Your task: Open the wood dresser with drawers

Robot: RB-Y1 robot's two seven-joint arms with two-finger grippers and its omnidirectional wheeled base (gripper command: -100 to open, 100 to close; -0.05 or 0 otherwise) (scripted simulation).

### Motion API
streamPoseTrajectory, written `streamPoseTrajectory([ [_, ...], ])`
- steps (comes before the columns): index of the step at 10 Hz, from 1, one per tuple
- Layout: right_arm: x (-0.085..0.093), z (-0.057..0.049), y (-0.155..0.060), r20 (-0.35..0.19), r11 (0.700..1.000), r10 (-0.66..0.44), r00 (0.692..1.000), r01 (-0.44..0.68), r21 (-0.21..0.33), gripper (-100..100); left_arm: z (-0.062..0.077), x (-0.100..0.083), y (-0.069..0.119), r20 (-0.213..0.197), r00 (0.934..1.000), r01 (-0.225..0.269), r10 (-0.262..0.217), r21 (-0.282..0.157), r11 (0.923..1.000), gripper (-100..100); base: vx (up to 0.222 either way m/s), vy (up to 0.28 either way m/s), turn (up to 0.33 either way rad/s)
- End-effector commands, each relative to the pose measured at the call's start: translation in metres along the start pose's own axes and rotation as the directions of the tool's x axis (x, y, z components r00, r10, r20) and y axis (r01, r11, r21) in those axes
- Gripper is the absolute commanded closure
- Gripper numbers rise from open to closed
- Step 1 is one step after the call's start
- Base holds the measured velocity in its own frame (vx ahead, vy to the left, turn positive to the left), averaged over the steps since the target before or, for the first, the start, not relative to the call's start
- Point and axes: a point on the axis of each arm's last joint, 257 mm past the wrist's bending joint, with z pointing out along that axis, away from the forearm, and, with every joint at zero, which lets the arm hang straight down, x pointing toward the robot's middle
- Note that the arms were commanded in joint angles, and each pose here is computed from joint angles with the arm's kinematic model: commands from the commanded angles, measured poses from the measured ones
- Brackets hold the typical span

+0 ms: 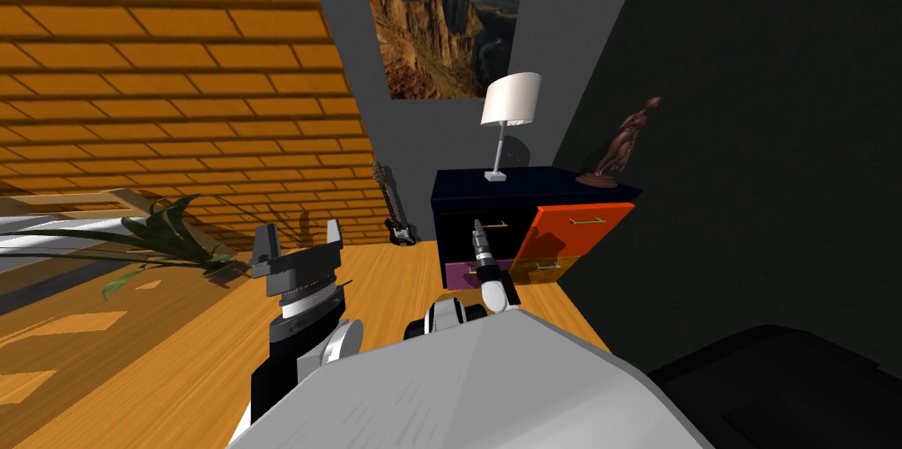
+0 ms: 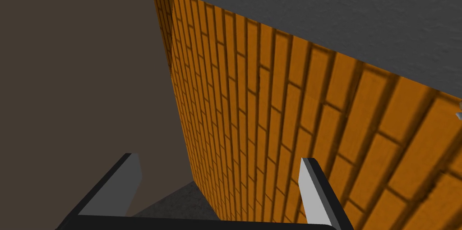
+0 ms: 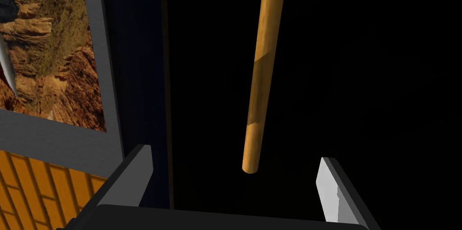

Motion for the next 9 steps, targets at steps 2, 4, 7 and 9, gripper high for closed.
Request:
streamPoseTrajectory([
  [2,0.002,0.000,0.007,0.002,0.998,-0.067,0.998,0.067,0.004,-100,0.000,0.000,0.000,0.000,1.0000,0.000,0.000,0.000,1.0000,0,-0.034,-0.011,0.001],
  [4,0.004,0.004,0.007,0.005,0.991,-0.133,0.991,0.133,0.017,-100,0.000,0.000,0.000,0.000,1.0000,0.000,0.000,0.000,1.0000,0,-0.058,-0.057,-0.009],
  [7,0.008,0.007,0.001,0.044,0.994,-0.105,0.993,0.105,0.019,-100,0.000,0.000,0.000,0.000,1.0000,0.000,0.000,0.000,1.0000,0,0.043,0.025,-0.138],
  [9,0.008,0.008,0.001,0.047,0.994,-0.105,0.993,0.105,0.020,-100,0.000,0.000,0.000,0.000,1.0000,0.000,0.000,0.000,1.0000,0,0.072,0.066,-0.081],
])
